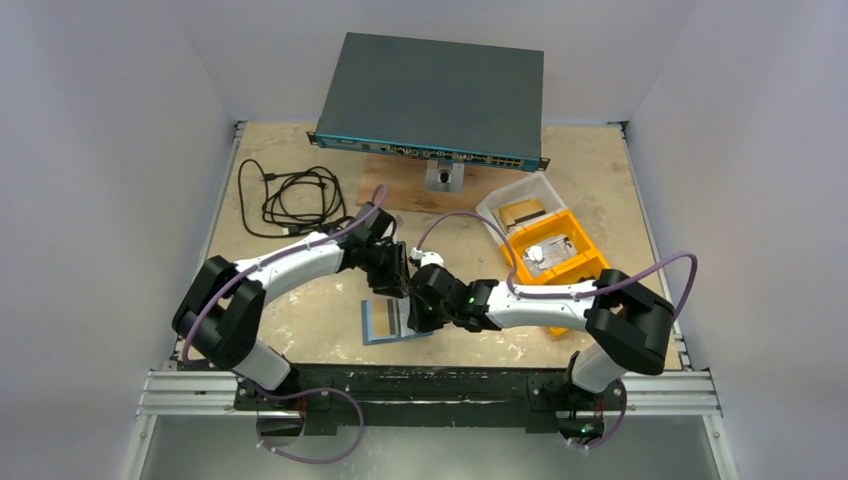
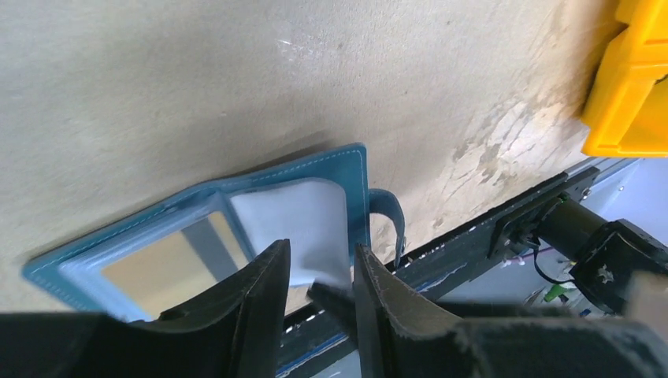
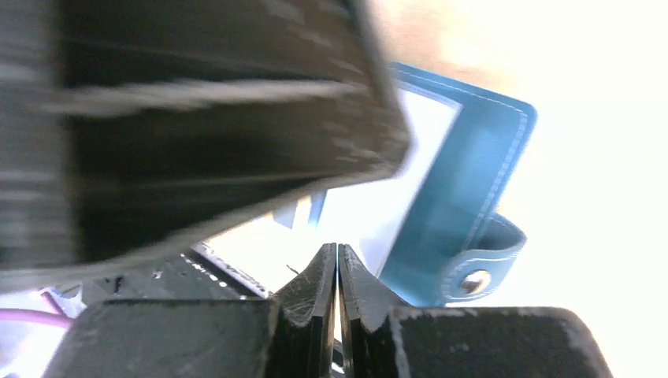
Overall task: Take the credit cards out of the card holder
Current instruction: Remove the credit card from the card holder.
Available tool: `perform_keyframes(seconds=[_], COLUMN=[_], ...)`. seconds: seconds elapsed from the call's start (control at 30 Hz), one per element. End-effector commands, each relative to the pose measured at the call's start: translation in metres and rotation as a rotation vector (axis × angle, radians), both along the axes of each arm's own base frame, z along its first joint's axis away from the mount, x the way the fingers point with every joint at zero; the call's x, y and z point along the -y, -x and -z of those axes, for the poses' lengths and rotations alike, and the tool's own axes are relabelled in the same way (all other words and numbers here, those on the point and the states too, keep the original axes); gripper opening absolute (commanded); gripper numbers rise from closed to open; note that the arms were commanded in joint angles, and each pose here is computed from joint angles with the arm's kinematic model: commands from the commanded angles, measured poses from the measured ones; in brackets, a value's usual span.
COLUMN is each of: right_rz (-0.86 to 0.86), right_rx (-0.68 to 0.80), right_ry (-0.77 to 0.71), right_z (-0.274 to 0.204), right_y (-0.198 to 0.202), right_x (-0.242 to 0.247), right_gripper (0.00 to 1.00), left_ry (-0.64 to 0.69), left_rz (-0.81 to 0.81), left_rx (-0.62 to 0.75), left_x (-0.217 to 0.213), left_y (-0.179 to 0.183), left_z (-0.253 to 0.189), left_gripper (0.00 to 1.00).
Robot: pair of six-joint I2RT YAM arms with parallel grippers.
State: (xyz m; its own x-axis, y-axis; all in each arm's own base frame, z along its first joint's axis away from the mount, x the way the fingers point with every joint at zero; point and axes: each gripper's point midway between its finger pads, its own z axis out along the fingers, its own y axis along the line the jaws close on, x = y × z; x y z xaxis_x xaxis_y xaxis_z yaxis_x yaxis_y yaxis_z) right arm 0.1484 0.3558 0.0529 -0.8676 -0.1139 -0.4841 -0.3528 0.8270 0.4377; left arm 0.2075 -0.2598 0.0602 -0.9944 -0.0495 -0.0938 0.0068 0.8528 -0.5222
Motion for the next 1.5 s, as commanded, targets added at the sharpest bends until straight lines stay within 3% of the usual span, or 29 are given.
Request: perform_keyframes(seconds=[0.0,0.43,0.83,1.47], right_rz=[0.046,-0.025,-0.034,0.014], right_rx=[-0.030,-0.127,-0.207,-0.265], right_ry=[-0.038,-0.206,-0.257,-0.302], right_z=[0.008,0.008,0.021,0.038], right_y=[-0.009,-0.022,-0.024,-0.022], right_x=[0.007,-0.009,-0.015,-0.002], right_gripper=[0.04,0.11,0.25,0.25], left_ry=[-0.006,-0.155,-0.167,-0.126], left_rz=[-0.015,-0.109,-0.112,-0.122], left_rx=[0.073,0.091,0.066,-0.001], left_x=[-0.020,-0.077,-0.077,-0.062], left_y=[-0.002,0.024,0.025,0.024], left_z=[-0.021,0.000,0.017,0.039], left_gripper=[0.35,0.33,0.19,0.11])
